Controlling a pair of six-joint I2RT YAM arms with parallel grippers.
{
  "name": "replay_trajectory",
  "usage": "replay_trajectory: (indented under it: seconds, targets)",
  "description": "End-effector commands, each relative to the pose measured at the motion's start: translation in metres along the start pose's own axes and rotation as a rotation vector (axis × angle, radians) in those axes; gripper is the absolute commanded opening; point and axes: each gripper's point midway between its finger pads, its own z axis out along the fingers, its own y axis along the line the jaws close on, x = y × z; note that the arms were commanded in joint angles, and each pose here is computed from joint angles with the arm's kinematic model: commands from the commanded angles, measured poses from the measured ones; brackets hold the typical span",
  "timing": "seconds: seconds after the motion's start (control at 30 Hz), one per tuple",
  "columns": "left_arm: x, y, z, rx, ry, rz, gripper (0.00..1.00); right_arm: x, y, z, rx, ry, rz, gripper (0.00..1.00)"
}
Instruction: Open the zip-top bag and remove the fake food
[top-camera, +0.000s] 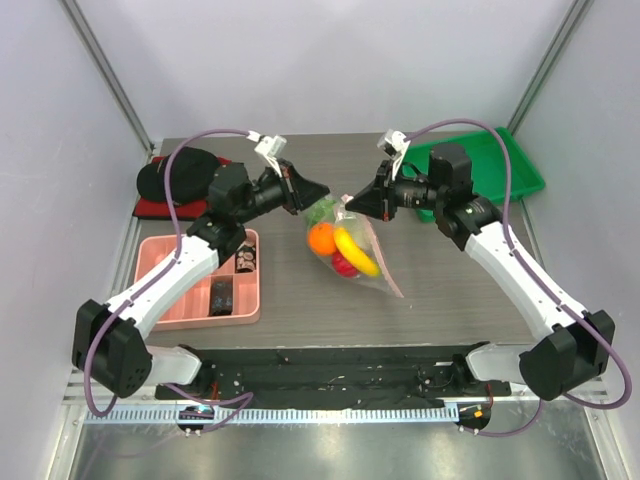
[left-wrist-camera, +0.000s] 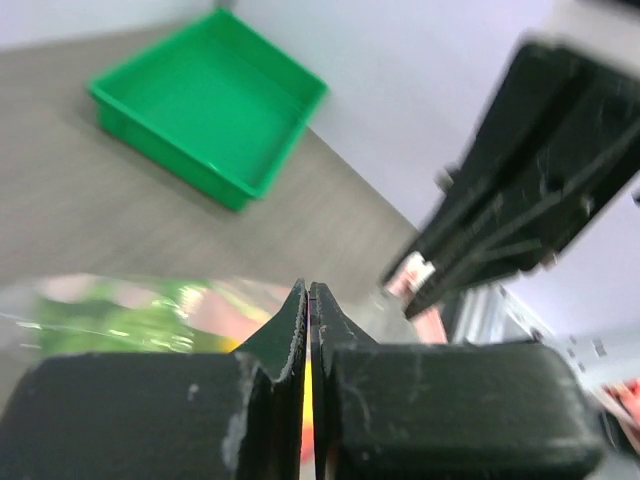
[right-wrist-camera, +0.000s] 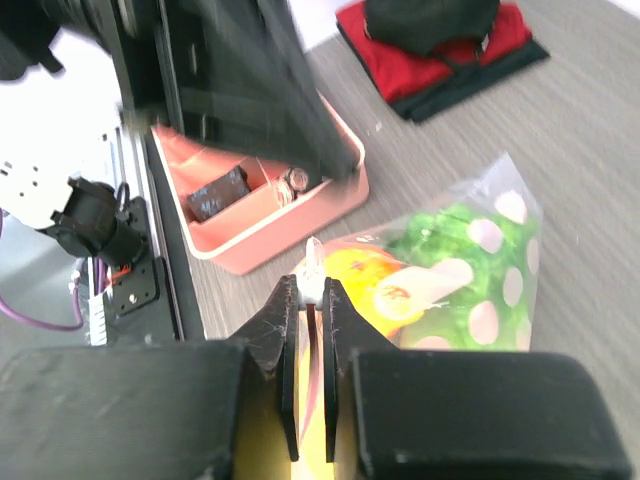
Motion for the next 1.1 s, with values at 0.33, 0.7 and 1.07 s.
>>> replay_trajectory:
  seconds: [0.33,0.7,1.07]
  targets:
    - [-0.018,-0.053,-0.015,0.275,0.06,0.078,0.69,-0.031,0.017,-0.012,-0.031,-0.031,-0.017,0.01]
    - [-0.004,-0.013,-0.03,-0.041,0.061,-0.046,0.48,-0.049,-0.017,-0.009,0.215,-0.087,0.3,0.01]
    - [0.021,-0.099,-0.021,-0.179,-0.319,0.25,1.0,-0.059,-0.057,-0.056,0.756,-0.375,0.673,0.01]
